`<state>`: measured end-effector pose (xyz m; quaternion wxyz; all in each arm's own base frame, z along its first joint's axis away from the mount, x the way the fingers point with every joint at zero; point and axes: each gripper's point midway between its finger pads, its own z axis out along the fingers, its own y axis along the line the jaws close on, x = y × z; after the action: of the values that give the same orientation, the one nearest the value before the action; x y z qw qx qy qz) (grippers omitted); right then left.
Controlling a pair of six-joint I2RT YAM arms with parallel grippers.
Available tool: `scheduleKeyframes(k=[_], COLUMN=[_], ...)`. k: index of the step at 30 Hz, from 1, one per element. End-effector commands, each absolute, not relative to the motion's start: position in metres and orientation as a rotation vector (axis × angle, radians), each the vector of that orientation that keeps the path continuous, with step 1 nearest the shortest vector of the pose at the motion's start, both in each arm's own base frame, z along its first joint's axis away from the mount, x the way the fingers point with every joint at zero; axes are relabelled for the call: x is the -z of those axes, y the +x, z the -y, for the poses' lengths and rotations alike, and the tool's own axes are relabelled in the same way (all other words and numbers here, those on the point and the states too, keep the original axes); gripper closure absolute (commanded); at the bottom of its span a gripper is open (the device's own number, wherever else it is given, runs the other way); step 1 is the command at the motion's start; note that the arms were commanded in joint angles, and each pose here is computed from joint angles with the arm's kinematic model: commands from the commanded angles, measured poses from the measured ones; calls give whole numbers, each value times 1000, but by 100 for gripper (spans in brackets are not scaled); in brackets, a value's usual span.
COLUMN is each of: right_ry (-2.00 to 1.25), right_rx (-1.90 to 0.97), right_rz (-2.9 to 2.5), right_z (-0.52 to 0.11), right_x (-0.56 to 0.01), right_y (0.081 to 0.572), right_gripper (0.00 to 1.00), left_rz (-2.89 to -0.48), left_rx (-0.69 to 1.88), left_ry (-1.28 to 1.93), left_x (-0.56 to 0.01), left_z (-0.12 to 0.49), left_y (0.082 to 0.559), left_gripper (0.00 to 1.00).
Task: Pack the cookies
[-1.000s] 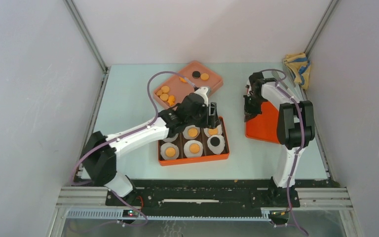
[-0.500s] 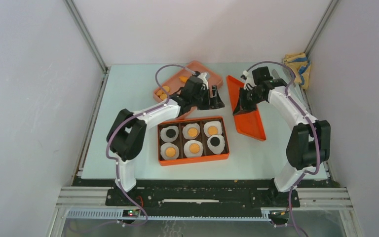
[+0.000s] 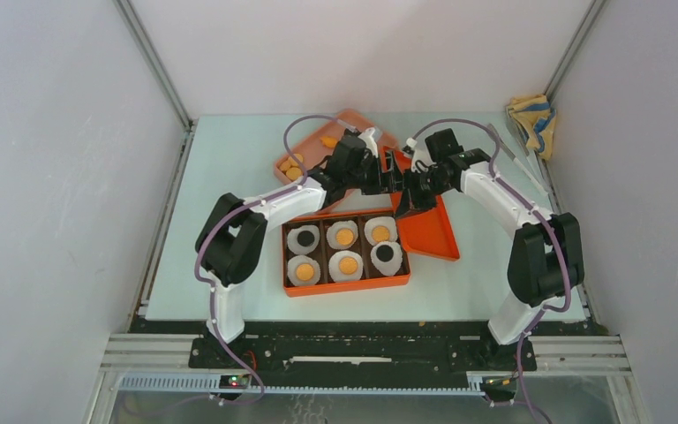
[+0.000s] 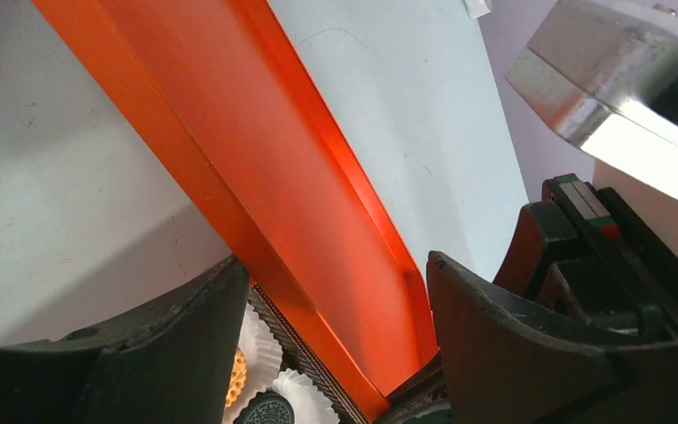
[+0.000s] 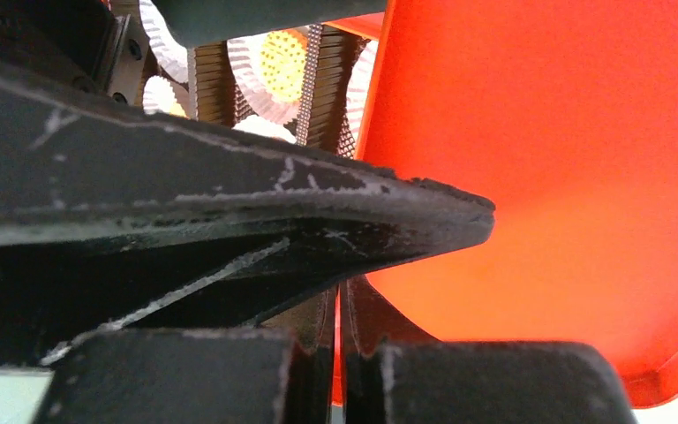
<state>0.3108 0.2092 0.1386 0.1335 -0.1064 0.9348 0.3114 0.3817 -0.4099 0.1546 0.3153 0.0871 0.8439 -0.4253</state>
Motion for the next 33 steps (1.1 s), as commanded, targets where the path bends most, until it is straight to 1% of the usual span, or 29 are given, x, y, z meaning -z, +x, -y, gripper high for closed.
scheduleKeyframes(k=[1, 4, 6, 7, 8, 10, 11, 12, 16, 17, 18, 20, 21, 22, 23, 28, 29, 31, 33], right_ry=[-362, -364, -365, -369, -371, -380, -382, -389, -429, -432, -434, -441, -429, -413, -397, -314, -312, -311, -327], right_rx=[-972, -984, -983, -979, -976, -977, -977, -991, -1067, -1075, -1081, -1074, -1045, -1006, -953, -588, -533, -443, -360], right_rz=[-2616, -2583, -2564, -2547, -2533, -2492, -2470, -2449, -2404, -2399, -2397, -2402, -2416, -2428, -2422, -2315, -2285, -2224, -2169], right_z=[-226, -226, -226, -225, -225, -224, -224, -225, -233, -233, -234, -233, -231, -227, -222, -189, -185, -177, -173], right_x=[-163, -175, -183, -188, -193, -205, -211, -218, -240, -243, -244, -245, -243, -242, -242, -245, -248, -254, -255], right_y=[310, 308, 307, 306, 305, 305, 305, 304, 298, 298, 299, 298, 299, 300, 301, 303, 301, 293, 284], right_gripper=[98, 98, 98, 98, 99, 99, 99, 98, 98, 98, 98, 97, 95, 93, 89, 39, 32, 28, 29], left_rz=[-2135, -2165, -2179, -2181, -2179, -2186, -2188, -2193, -2198, -2197, -2190, -2186, -2192, -2187, -2205, -2200, -2199, -2192, -2177], left_rx=[1204, 1208, 1215, 1217, 1216, 1215, 1214, 1214, 1235, 1245, 1252, 1251, 1231, 1209, 1184, 1108, 1094, 1073, 1053], left_ry=[245, 226, 231, 236, 243, 258, 263, 264, 273, 280, 287, 299, 297, 299, 294, 233, 212, 172, 135], left_x=[-187, -176, -170, -169, -169, -167, -167, -165, -165, -166, -169, -174, -175, -180, -181, -204, -208, -218, -230], left_z=[417, 417, 418, 419, 419, 418, 418, 417, 420, 421, 423, 423, 421, 419, 415, 384, 375, 355, 338], left_y=[378, 377, 375, 375, 375, 374, 373, 372, 370, 369, 369, 369, 371, 373, 374, 392, 398, 412, 425], left_gripper=[22, 23, 27, 31, 38, 60, 67, 69, 70, 74, 80, 97, 99, 100, 100, 100, 100, 100, 100])
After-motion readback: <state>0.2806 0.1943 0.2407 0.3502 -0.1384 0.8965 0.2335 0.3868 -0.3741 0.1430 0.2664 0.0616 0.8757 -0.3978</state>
